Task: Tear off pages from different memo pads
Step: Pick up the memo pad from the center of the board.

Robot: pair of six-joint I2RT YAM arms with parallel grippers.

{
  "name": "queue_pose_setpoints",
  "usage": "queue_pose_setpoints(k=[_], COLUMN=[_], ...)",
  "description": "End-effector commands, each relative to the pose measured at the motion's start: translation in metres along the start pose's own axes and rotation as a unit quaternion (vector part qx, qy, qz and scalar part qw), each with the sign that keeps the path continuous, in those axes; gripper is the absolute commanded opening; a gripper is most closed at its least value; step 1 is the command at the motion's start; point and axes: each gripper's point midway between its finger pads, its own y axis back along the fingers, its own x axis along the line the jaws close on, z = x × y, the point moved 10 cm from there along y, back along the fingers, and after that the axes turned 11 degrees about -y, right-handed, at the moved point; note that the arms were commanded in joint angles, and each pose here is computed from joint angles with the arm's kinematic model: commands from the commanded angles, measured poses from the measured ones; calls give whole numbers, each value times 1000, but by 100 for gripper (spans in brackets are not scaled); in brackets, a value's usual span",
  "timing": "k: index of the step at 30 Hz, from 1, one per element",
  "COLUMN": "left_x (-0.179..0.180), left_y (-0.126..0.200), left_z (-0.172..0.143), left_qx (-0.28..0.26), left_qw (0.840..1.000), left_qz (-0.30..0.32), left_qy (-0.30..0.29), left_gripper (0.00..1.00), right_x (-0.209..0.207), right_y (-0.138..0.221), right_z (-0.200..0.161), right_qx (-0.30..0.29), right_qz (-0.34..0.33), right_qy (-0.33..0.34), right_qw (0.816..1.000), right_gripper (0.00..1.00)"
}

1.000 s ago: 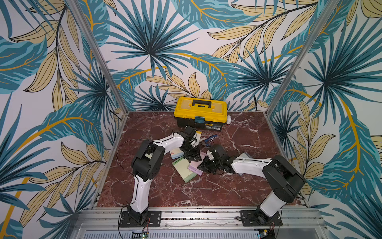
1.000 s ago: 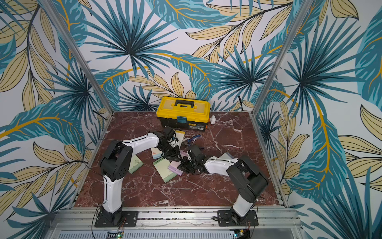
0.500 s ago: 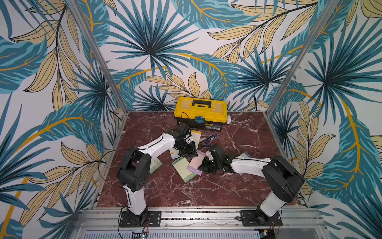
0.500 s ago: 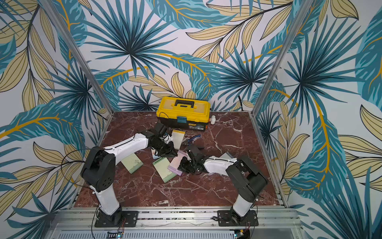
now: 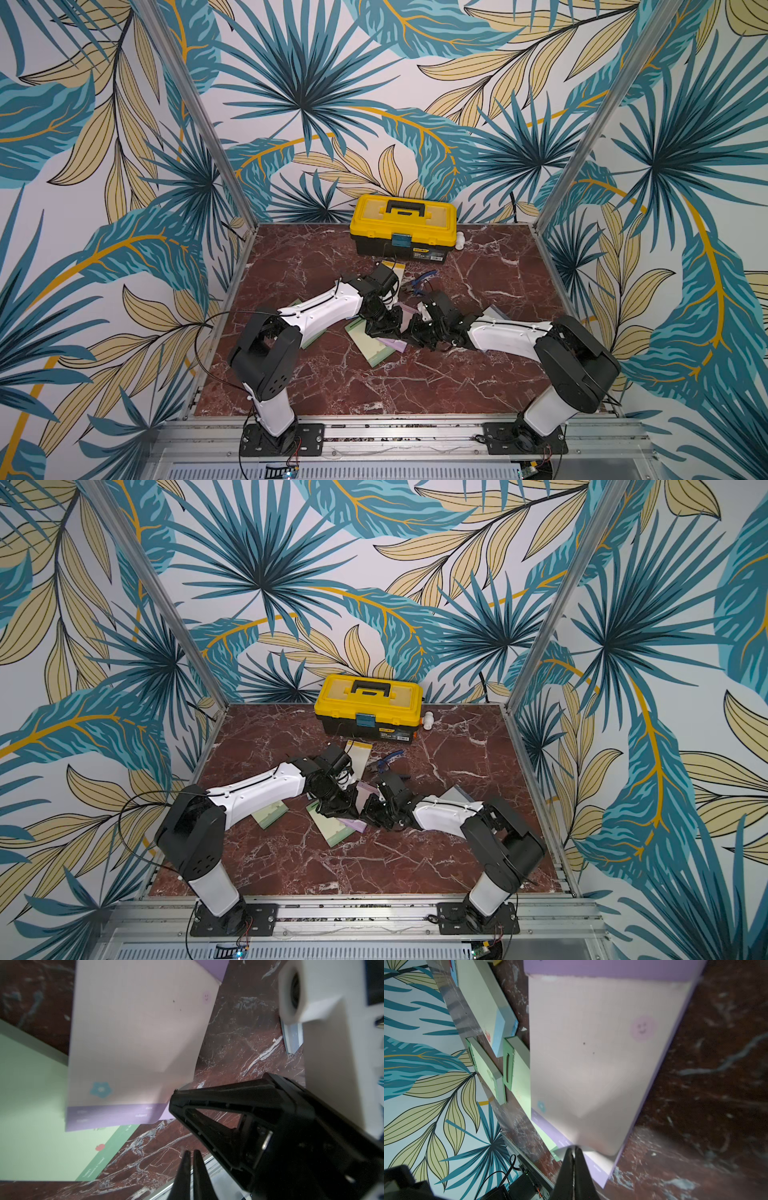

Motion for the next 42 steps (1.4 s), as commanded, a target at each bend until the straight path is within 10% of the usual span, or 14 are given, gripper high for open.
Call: queue_pose_setpoints(k=[1, 42], left_x=[8, 26], left_y=[-15, -41], left_z=[-2, 2], left_qx=[16, 17], left_qw=[1000, 998], left_qz=[17, 50], left_qy=[13, 36], left_gripper=[8, 8], right_x=[-8, -24], right_y=[1, 5], right_z=[-2, -2], right_qx=[-13, -28], right_qz=[0, 6], right_qy=[-24, -36], right_qw=[1000, 999], right_gripper=[8, 45])
